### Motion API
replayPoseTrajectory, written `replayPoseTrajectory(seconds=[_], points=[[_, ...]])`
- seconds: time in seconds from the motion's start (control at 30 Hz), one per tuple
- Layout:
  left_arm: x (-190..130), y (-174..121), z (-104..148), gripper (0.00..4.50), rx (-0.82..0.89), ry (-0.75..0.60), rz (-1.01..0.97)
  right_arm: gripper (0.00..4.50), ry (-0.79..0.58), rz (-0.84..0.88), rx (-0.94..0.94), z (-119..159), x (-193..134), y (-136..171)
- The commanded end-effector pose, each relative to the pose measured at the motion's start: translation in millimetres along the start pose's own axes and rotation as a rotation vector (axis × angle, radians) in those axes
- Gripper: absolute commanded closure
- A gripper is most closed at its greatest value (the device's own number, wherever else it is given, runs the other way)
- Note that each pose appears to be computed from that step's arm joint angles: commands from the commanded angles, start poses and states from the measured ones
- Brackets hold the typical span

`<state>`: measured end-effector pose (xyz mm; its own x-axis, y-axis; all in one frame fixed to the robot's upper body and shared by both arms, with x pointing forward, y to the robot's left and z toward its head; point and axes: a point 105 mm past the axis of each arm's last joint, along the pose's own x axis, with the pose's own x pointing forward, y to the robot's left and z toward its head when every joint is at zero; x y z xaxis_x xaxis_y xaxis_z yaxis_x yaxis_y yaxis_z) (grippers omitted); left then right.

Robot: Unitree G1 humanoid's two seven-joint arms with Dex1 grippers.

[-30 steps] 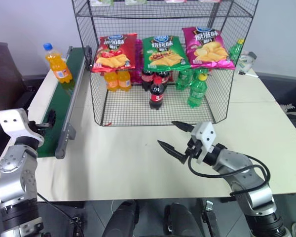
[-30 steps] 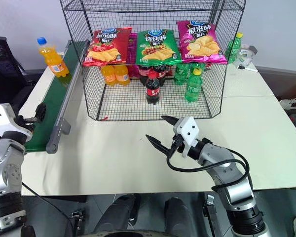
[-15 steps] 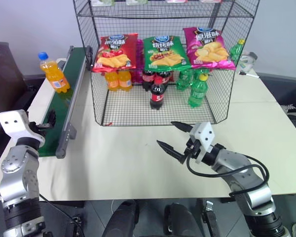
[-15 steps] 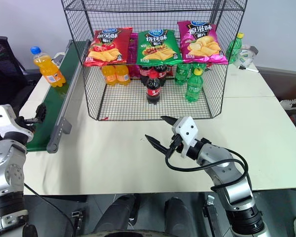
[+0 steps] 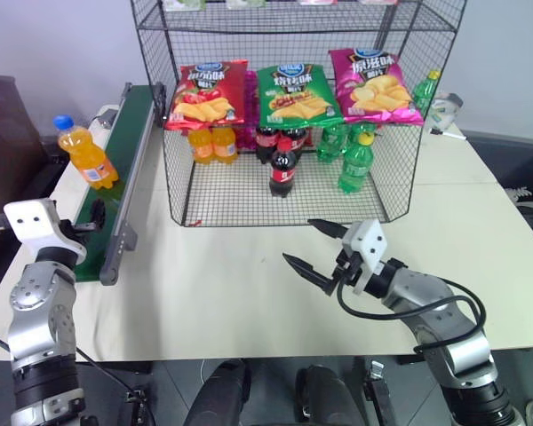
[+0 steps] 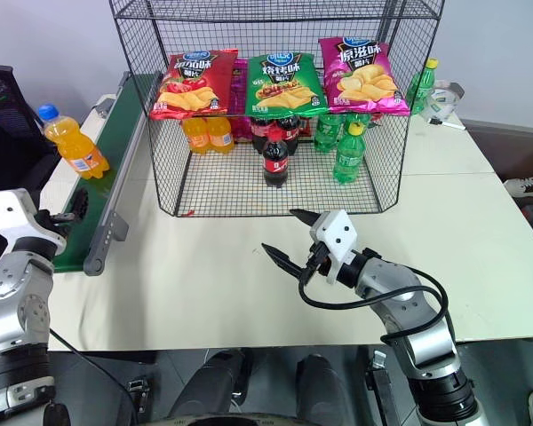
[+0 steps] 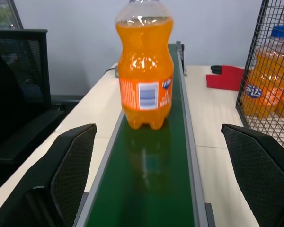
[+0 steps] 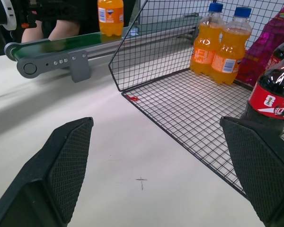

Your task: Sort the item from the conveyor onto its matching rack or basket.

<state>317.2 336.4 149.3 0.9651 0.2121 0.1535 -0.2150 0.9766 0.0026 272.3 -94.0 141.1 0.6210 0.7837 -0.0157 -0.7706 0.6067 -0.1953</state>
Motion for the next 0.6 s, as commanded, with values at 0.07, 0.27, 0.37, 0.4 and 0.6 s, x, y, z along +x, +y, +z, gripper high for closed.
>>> replayPoseTrajectory(seconds=[0.07,0.27,0.37,0.4,0.6], points=[[2,12,24,0.09,0.033,-0.091,0.048,0.00,-0.054,0.004,-0.031,14,-1,2],[3,15,27,1.23,0.035,-0.104,0.056,0.00,-0.057,0.004,-0.034,16,0,3],[3,16,29,1.23,0.036,-0.108,0.060,0.00,-0.058,0.003,-0.035,17,1,4],[2,16,30,1.23,0.037,-0.111,0.060,0.00,-0.059,0.003,-0.035,18,1,5],[0,18,37,0.06,0.051,-0.139,0.058,0.00,-0.062,0.002,-0.036,22,5,6]])
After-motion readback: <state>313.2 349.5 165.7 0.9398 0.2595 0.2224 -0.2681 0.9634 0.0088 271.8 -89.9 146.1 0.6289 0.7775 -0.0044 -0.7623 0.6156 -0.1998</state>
